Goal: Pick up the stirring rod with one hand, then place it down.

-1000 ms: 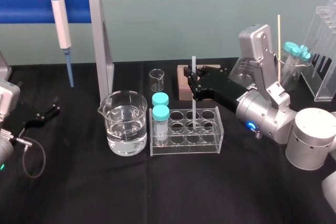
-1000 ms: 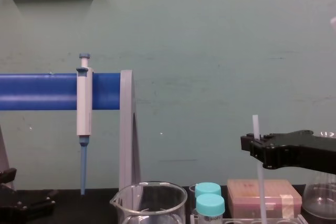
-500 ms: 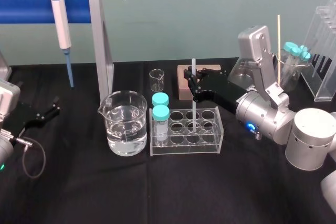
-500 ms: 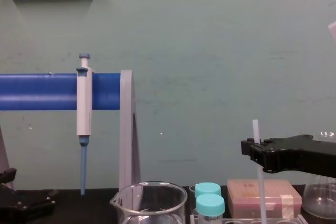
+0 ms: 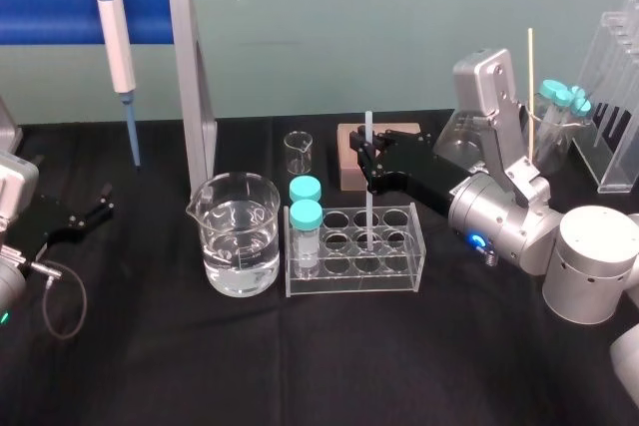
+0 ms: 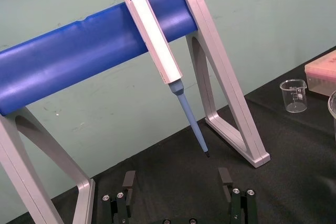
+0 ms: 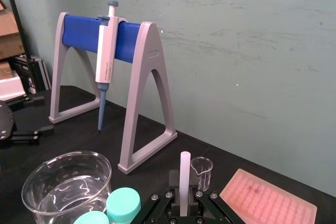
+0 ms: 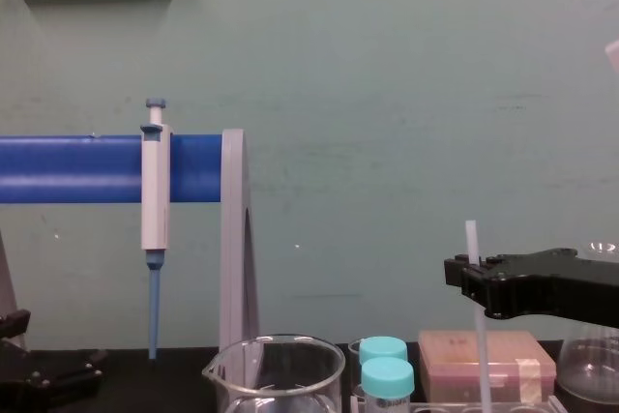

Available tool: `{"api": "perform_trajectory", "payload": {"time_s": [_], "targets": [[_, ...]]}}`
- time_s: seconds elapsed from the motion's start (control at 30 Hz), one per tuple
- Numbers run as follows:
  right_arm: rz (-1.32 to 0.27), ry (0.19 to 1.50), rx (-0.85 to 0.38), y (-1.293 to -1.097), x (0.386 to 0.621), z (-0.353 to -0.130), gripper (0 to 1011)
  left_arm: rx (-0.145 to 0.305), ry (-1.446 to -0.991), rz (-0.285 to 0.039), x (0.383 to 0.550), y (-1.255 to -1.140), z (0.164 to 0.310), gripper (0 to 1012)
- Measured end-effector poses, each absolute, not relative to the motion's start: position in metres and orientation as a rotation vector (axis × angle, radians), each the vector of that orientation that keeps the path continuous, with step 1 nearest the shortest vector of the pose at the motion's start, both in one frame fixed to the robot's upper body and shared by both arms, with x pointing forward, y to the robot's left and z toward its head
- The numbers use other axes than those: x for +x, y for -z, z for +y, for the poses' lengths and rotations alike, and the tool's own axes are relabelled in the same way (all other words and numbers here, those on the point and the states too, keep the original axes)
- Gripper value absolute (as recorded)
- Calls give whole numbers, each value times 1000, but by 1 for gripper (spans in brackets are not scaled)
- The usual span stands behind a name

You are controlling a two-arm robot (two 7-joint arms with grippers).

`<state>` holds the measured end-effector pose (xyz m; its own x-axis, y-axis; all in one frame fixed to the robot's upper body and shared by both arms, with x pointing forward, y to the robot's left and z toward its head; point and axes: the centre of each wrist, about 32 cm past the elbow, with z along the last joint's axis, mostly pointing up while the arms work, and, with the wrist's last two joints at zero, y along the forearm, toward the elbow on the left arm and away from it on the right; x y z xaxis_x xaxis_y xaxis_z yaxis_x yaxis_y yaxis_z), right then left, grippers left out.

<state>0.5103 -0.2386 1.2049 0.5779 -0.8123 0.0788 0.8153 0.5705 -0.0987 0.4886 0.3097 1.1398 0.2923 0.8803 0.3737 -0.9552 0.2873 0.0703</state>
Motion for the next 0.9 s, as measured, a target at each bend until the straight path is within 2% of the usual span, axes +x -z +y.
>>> {"api": "perform_trajectory", "payload": {"time_s": [0.13, 0.27, 0.53, 0.73, 0.8, 0.9], "targets": [[-26, 955, -129, -1205, 510, -239, 84, 304, -1248, -285, 489, -1140, 310, 1000], [-26, 955, -129, -1205, 510, -239, 162, 304, -1248, -285, 489, -1140, 310, 1000], [-26, 955, -128, -1205, 510, -238, 383, 305, -1248, -285, 489, -1140, 310, 1000], [-26, 955, -128, -1205, 510, -238, 606, 304, -1248, -285, 489, -1140, 310, 1000], [-26, 955, -128, -1205, 510, -238, 640, 304, -1248, -285, 489, -1140, 310, 1000], [-26, 955, -128, -1205, 510, -238, 748, 304, -1248, -285, 489, -1140, 310, 1000]]}}
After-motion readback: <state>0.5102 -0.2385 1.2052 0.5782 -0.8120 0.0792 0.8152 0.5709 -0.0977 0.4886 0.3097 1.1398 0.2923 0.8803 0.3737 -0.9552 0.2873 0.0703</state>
